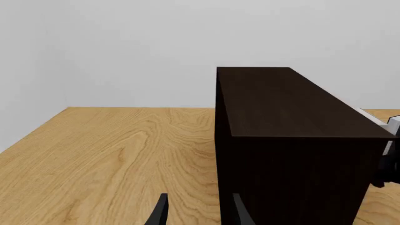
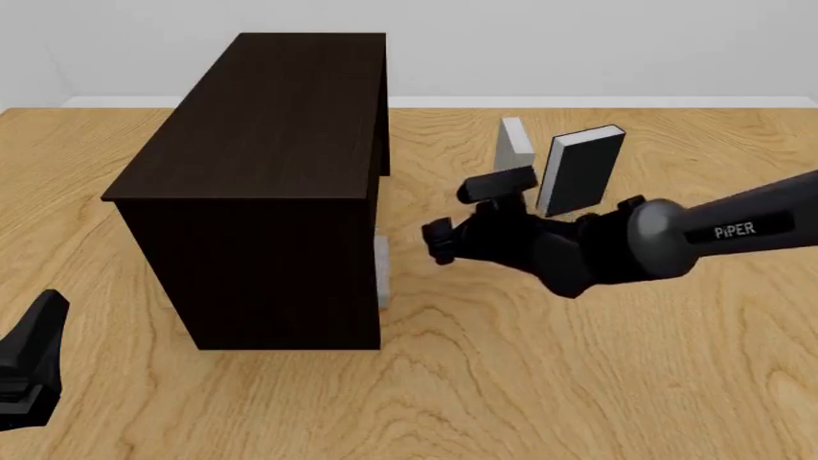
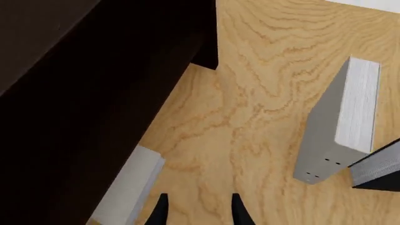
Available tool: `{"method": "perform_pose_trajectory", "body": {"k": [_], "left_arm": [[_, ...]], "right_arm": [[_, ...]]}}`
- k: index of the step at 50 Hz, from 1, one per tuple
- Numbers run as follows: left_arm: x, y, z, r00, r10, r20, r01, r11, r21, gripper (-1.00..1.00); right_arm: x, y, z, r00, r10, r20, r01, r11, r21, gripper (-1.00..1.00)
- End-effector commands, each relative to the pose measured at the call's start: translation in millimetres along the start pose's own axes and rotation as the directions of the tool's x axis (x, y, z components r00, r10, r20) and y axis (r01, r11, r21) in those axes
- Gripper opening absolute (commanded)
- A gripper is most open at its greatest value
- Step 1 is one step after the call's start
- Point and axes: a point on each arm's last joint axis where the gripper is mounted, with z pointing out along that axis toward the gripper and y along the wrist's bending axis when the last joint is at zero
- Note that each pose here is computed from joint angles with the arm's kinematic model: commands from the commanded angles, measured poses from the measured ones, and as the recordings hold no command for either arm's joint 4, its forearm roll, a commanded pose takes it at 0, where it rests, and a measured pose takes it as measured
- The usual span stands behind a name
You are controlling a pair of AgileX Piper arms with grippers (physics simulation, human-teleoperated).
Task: Pick up the book on the right and place it under the cabinet shelf.
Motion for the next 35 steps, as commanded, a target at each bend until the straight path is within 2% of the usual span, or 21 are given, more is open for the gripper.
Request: {"method": "perform_pose_trajectory", "body": {"k": [1, 6, 8, 20, 35], "left_arm": [[0.4, -0.9, 1, 1.0, -0.002, -0.007, 0.002, 1.0, 0.016, 1.0], [0.4, -1.0, 1, 1.0, -0.002, -0.007, 0.002, 1.0, 0.016, 1.0], [0.4, -1.0, 1, 1.0, -0.001, -0.007, 0.001, 1.0, 0.017, 1.0], [0.4, -0.9, 1, 1.0, -0.002, -0.007, 0.002, 1.0, 0.016, 1.0], [0.5, -0.9, 0, 1.0, 0.0, -0.005, 0.0, 1.0, 0.016, 1.0]], "right_arm": [[-1, 3, -39, 0.995, 0.031, 0.094, -0.029, 0.999, -0.021, 1.0], [0, 5, -56, 0.991, 0.029, 0.128, -0.025, 0.999, -0.033, 1.0], [0, 8, -70, 0.985, 0.03, 0.17, -0.022, 0.999, -0.048, 1.0], [9, 14, -108, 0.969, 0.031, 0.244, -0.011, 0.996, -0.084, 1.0], [37, 11, -169, 0.941, 0.006, 0.338, 0.031, 0.994, -0.105, 1.0]]}}
